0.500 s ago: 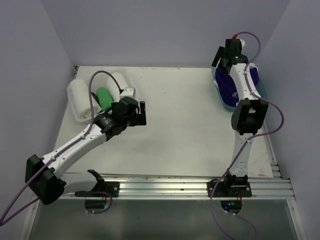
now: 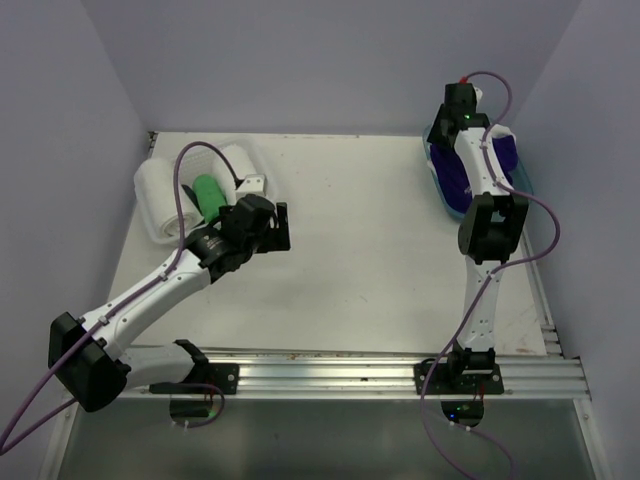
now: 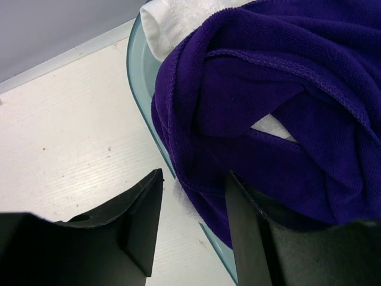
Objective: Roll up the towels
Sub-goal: Grab a towel with the right arm
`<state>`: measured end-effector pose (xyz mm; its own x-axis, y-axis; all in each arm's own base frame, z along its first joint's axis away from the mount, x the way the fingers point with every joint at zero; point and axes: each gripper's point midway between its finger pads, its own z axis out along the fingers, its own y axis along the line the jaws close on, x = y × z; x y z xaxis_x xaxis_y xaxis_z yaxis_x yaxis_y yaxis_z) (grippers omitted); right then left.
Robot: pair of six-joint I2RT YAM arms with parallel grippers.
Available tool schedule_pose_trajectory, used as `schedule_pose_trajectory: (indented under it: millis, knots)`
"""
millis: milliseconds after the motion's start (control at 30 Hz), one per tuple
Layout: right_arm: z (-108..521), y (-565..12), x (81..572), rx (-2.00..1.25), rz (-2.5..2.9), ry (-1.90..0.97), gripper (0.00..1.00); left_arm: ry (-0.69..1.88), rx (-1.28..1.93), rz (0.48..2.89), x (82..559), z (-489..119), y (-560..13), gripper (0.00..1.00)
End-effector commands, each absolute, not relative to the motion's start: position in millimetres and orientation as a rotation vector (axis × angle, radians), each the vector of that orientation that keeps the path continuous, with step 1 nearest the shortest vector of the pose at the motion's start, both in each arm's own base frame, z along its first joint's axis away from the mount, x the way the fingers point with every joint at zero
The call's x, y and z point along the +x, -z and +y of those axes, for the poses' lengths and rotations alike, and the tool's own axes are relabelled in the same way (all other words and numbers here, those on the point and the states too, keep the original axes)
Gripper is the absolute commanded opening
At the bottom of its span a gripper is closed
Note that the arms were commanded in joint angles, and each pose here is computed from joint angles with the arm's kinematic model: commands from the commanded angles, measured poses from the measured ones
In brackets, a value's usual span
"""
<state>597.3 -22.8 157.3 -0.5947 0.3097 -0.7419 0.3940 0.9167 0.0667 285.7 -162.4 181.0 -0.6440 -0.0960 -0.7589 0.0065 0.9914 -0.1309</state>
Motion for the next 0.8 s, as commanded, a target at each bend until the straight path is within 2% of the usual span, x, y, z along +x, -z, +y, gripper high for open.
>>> schedule_pose_trajectory:
  millis: [0, 133, 200, 300, 333, 400, 433, 500, 700, 733, 767]
  knots:
    - [-27, -177, 605, 0.488, 2.204, 0.136, 0.49, 0.165, -0.116, 2.228, 288, -160, -191, 1.00]
    - [-31, -167, 606, 0.478, 2.223, 0.171, 0.56, 0.163, -0.115, 2.231, 286, -159, -192, 1.00]
    - [-34, -166, 607, 0.477, 2.223, 0.184, 0.55, 0.160, -0.112, 2.230, 285, -157, -192, 1.00]
    - [-35, -169, 606, 0.468, 2.221, 0.191, 0.42, 0.160, -0.111, 2.229, 283, -156, -192, 1.00]
    - [-35, -171, 606, 0.463, 2.219, 0.193, 0.30, 0.159, -0.114, 2.228, 283, -155, -192, 1.00]
    - [-34, -178, 606, 0.459, 2.206, 0.184, 0.21, 0.161, -0.116, 2.230, 282, -155, -190, 1.00]
    - [-33, -182, 606, 0.458, 2.201, 0.175, 0.10, 0.167, -0.116, 2.228, 282, -156, -191, 1.00]
    - [-30, -194, 606, 0.454, 2.183, 0.150, 0.00, 0.167, -0.113, 2.233, 281, -156, -188, 1.00]
    - [-28, -246, 591, 0.477, 2.097, 0.107, 0.00, 0.170, -0.122, 2.218, 280, -153, -194, 1.00]
    - [-27, -280, 583, 0.484, 2.030, 0.079, 0.00, 0.171, -0.122, 2.210, 280, -153, -196, 1.00]
    - [-25, -283, 578, 0.486, 2.025, 0.066, 0.00, 0.167, -0.119, 2.208, 281, -152, -198, 1.00]
